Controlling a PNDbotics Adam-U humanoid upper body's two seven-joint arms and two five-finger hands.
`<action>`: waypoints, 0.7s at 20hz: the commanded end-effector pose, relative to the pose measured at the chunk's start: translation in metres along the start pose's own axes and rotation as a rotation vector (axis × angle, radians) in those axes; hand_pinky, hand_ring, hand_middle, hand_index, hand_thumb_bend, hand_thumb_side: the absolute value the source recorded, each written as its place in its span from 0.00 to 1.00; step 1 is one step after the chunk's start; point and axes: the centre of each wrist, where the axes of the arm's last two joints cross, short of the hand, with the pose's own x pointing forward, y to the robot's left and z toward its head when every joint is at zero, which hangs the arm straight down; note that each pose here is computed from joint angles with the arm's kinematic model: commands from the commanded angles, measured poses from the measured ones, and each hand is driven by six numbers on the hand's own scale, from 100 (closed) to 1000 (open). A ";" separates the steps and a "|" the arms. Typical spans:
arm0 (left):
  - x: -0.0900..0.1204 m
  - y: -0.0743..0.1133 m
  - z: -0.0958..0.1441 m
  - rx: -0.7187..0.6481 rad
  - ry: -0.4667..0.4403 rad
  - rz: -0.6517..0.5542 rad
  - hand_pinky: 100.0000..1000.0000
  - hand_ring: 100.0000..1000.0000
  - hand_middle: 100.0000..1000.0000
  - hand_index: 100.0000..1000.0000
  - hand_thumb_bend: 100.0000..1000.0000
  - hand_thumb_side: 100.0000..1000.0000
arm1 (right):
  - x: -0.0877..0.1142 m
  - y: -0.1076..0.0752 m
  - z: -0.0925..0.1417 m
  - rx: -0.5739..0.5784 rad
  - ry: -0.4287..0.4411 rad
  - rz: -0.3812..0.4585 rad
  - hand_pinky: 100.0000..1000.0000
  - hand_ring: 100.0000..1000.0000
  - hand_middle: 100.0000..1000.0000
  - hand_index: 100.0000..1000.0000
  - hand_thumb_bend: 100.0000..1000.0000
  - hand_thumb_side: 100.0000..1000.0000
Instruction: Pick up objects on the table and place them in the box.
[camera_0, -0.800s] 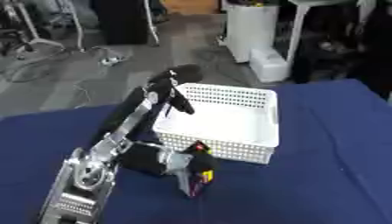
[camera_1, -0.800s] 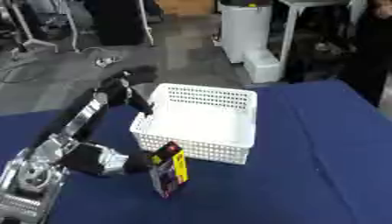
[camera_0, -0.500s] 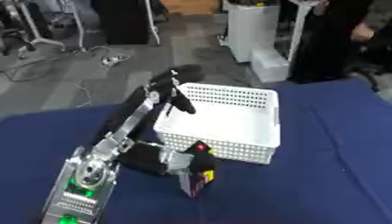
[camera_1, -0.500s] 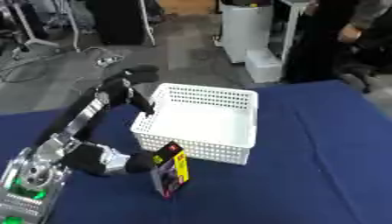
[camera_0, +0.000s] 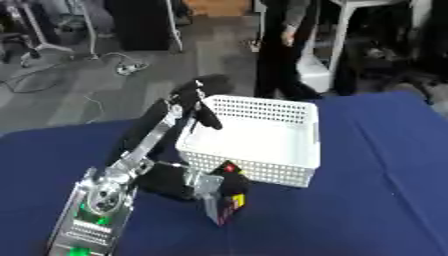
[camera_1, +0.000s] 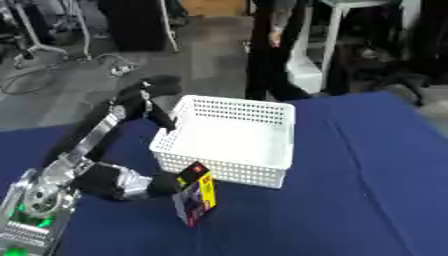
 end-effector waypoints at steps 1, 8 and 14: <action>0.004 0.006 0.000 -0.020 0.013 -0.061 0.51 0.57 0.93 0.89 0.80 0.70 | 0.005 -0.004 -0.009 0.128 -0.100 0.055 0.09 0.19 0.31 0.41 0.00 1.00; 0.003 0.005 -0.001 -0.080 0.070 -0.137 0.61 0.63 0.94 0.90 0.85 0.71 | 0.007 -0.005 -0.008 0.119 -0.086 0.060 0.09 0.20 0.32 0.41 0.00 1.00; -0.008 0.001 -0.001 -0.158 0.137 -0.174 0.61 0.65 0.94 0.87 0.84 0.72 | 0.009 -0.008 -0.008 0.101 -0.068 0.074 0.09 0.20 0.32 0.41 0.00 1.00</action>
